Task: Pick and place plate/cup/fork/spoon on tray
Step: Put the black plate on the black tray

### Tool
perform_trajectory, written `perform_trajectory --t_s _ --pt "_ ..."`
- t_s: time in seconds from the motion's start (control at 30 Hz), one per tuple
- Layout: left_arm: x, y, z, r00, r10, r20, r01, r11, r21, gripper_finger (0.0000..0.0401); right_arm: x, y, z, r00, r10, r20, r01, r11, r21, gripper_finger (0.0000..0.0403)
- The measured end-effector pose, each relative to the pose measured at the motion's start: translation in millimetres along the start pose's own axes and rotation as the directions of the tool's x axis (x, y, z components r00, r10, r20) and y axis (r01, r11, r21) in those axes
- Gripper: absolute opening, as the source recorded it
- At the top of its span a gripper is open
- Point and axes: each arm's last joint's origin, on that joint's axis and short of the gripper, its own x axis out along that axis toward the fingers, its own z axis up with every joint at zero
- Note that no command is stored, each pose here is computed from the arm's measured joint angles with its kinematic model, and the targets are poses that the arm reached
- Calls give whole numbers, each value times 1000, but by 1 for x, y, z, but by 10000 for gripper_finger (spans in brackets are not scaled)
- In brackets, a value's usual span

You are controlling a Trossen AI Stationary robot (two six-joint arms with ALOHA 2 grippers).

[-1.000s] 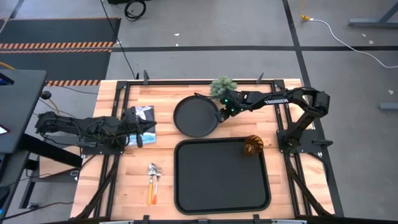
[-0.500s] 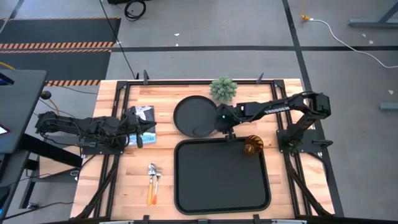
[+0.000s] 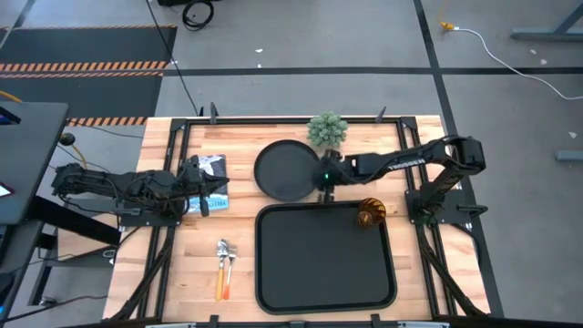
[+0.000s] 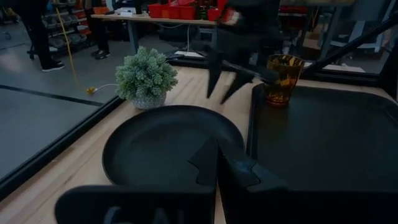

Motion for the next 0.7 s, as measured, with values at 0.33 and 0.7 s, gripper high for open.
perform_trajectory --t_s 0.33,0.7 --pt "0 0 0 1000 0 -1 0 1000 -17 9 12 -39 -11 999 -1 -45 30 770 637 152" --pt "0 0 0 1000 0 -2 0 1000 -8 9 19 -48 -17 1000 -14 -2 11 695 719 156"
